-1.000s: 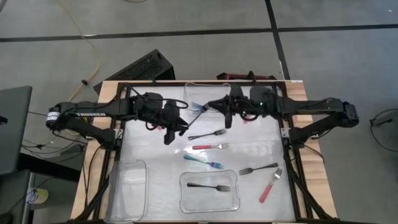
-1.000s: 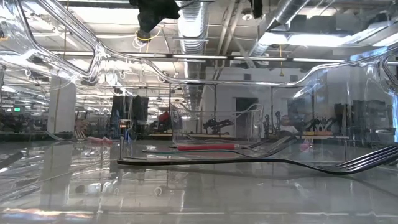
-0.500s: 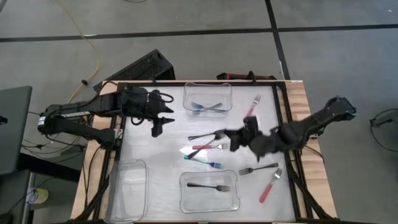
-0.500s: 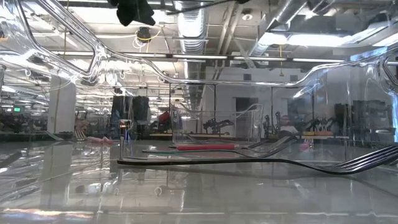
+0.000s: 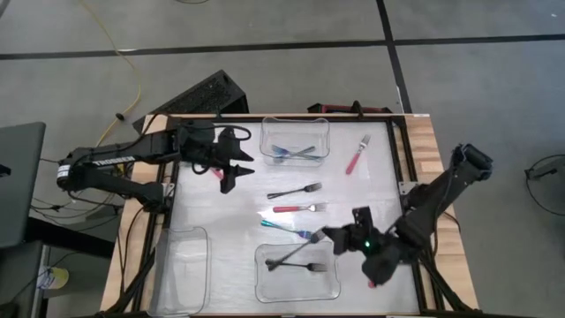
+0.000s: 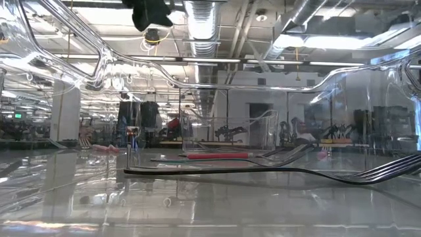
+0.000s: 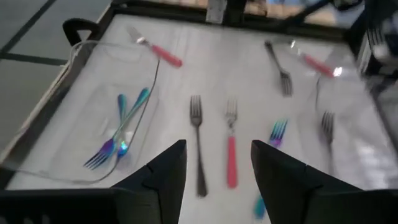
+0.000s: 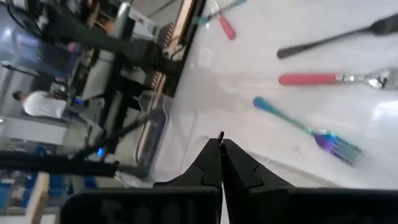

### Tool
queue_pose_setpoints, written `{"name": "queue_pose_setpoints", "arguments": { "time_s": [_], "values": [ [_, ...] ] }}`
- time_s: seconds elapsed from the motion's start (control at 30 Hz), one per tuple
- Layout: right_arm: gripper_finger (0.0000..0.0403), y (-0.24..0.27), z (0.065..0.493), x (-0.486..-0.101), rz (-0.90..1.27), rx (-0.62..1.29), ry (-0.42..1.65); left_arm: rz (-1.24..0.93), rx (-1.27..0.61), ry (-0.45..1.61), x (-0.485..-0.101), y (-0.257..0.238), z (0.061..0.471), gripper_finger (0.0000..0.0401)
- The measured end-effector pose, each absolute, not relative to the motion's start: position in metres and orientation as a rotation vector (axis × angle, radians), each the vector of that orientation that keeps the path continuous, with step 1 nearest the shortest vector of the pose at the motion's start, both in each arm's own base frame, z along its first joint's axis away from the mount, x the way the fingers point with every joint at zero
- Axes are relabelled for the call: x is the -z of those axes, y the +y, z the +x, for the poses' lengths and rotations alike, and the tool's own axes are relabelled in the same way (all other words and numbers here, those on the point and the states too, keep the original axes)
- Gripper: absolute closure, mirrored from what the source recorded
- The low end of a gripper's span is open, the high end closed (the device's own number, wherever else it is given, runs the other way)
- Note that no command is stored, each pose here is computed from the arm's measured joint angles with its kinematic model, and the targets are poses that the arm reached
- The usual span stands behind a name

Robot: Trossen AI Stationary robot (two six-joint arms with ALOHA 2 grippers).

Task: Sort silverware by color (type)
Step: Put the black fork into the bottom right transparent bin

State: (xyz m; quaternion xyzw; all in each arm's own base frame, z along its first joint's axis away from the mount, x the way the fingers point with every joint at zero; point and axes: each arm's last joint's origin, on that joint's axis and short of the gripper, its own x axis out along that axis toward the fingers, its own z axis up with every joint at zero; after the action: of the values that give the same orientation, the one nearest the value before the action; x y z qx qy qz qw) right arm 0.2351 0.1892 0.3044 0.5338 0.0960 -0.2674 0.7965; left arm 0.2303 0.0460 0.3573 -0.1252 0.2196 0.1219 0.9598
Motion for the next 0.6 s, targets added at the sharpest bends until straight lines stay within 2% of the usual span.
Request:
{"name": "queue_pose_setpoints", "arguments": {
  "time_s": [0.3,0.6],
  "values": [
    [0.0384,0.236,0.217,-0.316,1.025,0.499,0.314,-0.469,-0.249,0.33,-0.366,0.029,0.237,0.0236],
    [0.0384,0.272,0.186,-0.288,1.04,0.503,0.173,-0.581,-0.294,0.277,-0.368,-0.013,0.238,0.0236]
  ]
}}
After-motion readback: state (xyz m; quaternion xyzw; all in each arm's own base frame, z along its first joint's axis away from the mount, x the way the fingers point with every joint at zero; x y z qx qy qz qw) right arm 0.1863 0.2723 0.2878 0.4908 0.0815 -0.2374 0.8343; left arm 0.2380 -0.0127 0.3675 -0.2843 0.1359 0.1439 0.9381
